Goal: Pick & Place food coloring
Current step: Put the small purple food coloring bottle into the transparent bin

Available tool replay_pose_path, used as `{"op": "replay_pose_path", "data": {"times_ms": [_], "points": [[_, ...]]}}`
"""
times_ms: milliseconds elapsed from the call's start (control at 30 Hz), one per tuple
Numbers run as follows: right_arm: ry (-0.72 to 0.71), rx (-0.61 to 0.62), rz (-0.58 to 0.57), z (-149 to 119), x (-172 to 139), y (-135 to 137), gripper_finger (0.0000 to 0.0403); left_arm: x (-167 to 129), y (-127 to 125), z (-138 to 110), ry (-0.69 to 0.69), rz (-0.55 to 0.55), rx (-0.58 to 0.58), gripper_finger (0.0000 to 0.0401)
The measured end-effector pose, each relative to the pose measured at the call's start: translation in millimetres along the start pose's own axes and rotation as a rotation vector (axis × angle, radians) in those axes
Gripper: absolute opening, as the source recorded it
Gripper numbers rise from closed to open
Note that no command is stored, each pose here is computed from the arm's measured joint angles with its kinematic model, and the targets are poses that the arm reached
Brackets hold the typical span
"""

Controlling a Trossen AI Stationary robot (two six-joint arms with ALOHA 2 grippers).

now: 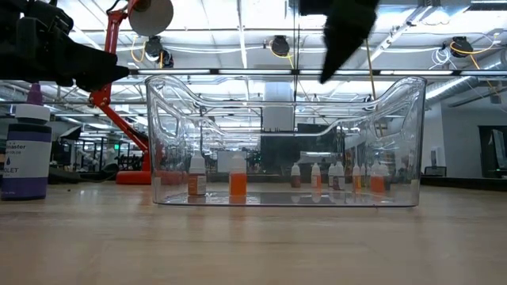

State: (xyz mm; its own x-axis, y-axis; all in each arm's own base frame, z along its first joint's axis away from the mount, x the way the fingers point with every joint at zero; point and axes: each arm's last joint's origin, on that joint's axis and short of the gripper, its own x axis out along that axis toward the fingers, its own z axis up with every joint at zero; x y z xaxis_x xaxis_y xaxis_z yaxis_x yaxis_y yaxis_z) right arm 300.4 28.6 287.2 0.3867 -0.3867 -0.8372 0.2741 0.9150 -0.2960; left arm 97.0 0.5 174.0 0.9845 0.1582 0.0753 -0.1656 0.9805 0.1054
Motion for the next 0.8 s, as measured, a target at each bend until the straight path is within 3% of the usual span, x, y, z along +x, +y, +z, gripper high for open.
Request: {"op": "replay_pose_path", "data": {"times_ms": [233,367,600,800], "points": [[-0.006,0.195,-0.052,-77.3,10.5,-35.0,0.0182,0.0,0.0,0.0,0.0,0.0,0.0,0.0306],[0.009,0.346,-0.083,-104.2,16.2,-54.2,0.0182,0.0,0.1,0.0,0.0,0.001,0.0,0.0306],[0.094,0.506,0.037,-113.0,28.0,-74.9,0.0183,0.0,0.1,0.1,-0.001,0.001,0.0,0.0306],[0.177,0.488,0.055,-111.9,46.0,-83.0,0.0183,0.0,0.0,0.0,0.0,0.0,0.0,0.0306]]}}
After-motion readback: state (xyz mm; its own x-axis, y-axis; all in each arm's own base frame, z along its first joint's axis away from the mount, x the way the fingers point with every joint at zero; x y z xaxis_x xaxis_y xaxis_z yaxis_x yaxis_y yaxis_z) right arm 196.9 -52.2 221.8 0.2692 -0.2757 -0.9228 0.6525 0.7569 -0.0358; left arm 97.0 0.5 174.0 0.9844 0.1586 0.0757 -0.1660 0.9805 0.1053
